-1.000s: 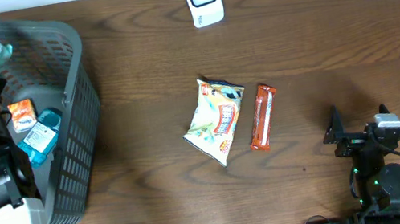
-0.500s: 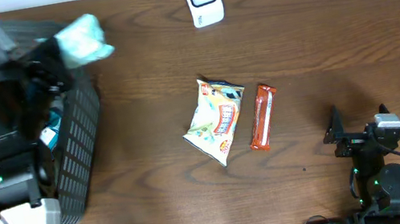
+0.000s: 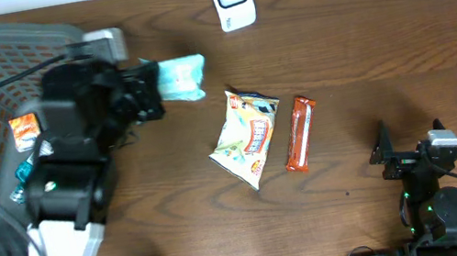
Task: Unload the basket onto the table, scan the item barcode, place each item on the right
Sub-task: 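Grasp the green wipes pack with the left gripper and lift it out, then lower the wipes pack onto the snack bag and open the left gripper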
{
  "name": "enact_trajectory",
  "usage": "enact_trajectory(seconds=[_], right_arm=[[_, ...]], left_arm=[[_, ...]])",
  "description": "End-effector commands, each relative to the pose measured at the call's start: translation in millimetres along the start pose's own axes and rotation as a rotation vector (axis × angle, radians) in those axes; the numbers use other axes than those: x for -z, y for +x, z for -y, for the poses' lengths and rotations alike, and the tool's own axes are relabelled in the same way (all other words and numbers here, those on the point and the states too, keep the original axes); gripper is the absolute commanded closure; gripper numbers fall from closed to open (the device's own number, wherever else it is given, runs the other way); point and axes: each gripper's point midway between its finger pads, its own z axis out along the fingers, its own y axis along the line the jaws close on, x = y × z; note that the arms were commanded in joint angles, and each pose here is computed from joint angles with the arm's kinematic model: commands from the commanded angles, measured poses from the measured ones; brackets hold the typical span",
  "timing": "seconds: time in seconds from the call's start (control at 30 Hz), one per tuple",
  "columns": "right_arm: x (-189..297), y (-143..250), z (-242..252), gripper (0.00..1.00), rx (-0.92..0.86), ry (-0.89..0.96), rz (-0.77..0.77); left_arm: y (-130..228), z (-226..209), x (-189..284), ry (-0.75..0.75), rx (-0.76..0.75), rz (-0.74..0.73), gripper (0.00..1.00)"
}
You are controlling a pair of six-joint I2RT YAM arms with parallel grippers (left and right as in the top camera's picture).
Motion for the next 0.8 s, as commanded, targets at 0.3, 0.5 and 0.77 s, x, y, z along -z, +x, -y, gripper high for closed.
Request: enact_trajectory(seconds=[0.3,0.5,0.77], right_arm=[[0,1,2,0.01,0.016,0.004,-0.001],[0,1,2,0.01,0.016,0.004,-0.001],[0,1,2,0.01,0.016,0.004,-0.001]], left_arm=[[47,12,-61,-0.048,-0.082,-0.165,0.93],[83,10,-94,-0.063,-0.093,-0.285,0.93],[157,2,-142,-0.102,-0.107,-0.500,0.93]])
